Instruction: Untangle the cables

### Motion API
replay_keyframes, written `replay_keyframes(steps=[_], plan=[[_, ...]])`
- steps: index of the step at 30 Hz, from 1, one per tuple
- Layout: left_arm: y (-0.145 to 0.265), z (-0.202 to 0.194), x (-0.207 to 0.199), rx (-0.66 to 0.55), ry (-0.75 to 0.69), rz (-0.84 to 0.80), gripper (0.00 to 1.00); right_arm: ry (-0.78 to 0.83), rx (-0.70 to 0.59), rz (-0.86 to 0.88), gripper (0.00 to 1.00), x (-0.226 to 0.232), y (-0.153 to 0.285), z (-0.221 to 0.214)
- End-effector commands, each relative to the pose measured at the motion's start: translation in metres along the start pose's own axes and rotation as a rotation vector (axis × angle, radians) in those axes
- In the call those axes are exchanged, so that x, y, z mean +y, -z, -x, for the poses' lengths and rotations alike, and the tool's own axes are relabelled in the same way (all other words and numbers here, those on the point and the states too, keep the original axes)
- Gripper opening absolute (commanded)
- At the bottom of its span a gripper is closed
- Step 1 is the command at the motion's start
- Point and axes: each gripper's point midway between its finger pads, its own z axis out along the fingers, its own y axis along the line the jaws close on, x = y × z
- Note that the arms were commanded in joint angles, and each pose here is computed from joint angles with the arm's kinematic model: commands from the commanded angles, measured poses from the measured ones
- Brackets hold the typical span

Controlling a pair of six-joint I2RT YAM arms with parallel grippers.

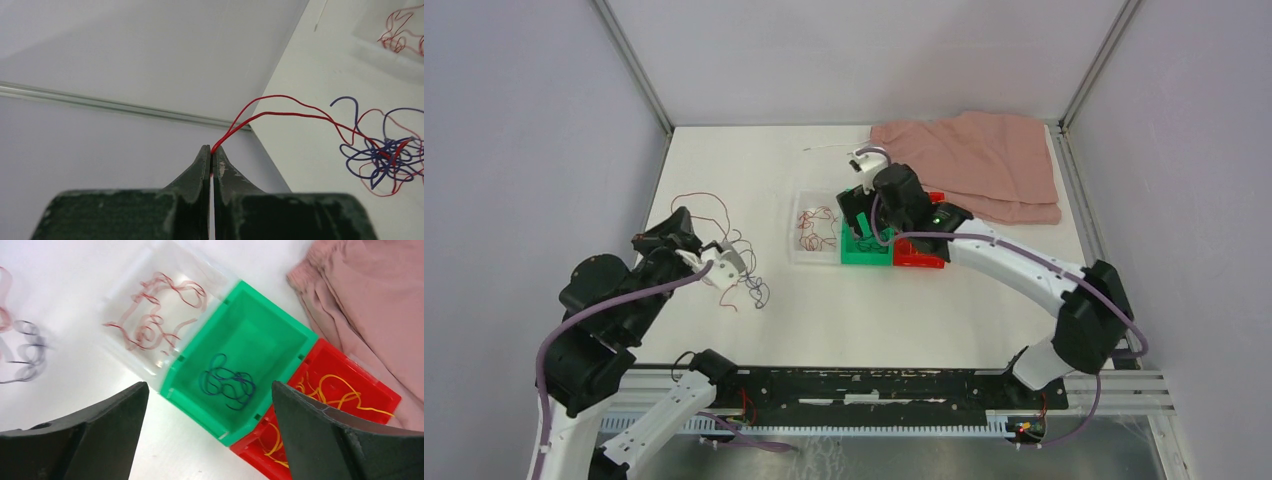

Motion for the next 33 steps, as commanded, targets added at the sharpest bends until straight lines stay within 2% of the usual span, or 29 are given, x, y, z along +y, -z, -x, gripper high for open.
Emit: replay_keyframes(steps=[1,4,7,12,15,18,23,33], plan=[[0.010,0.035,0.004,-0.193,0.152,-0.009,0.03,-0.201,-0.334,0.233,1.00,0.032,0.063,0.082],[0.017,0.053,0.001,-0.313,0.147,-0.007,0.03,-0.284,-0.392,0.394,1.00,0.054,0.093,0.094],[0.021,0.062,0.003,-0.373,0.150,0.012,0.03,-0.335,-0.486,0.594,1.00,0.082,0.131,0.110],[0.024,0.076,0.009,-0.439,0.205,0.004,0.07,-0.253,-0.609,0.831,0.99,0.132,0.197,0.136],[0.029,0.088,0.011,-0.501,0.230,-0.004,0.08,-0.226,-0.612,1.087,0.94,0.168,0.231,0.144],[0.033,0.096,0.010,-0.548,0.226,-0.020,0.08,-0.210,-0.576,1.265,0.88,0.191,0.246,0.147],[0.033,0.100,0.010,-0.562,0.216,-0.031,0.08,-0.179,-0.525,1.376,0.84,0.219,0.252,0.143],[0.031,0.107,0.014,-0.590,0.200,-0.039,0.09,-0.175,-0.498,1.431,0.74,0.248,0.247,0.151]])
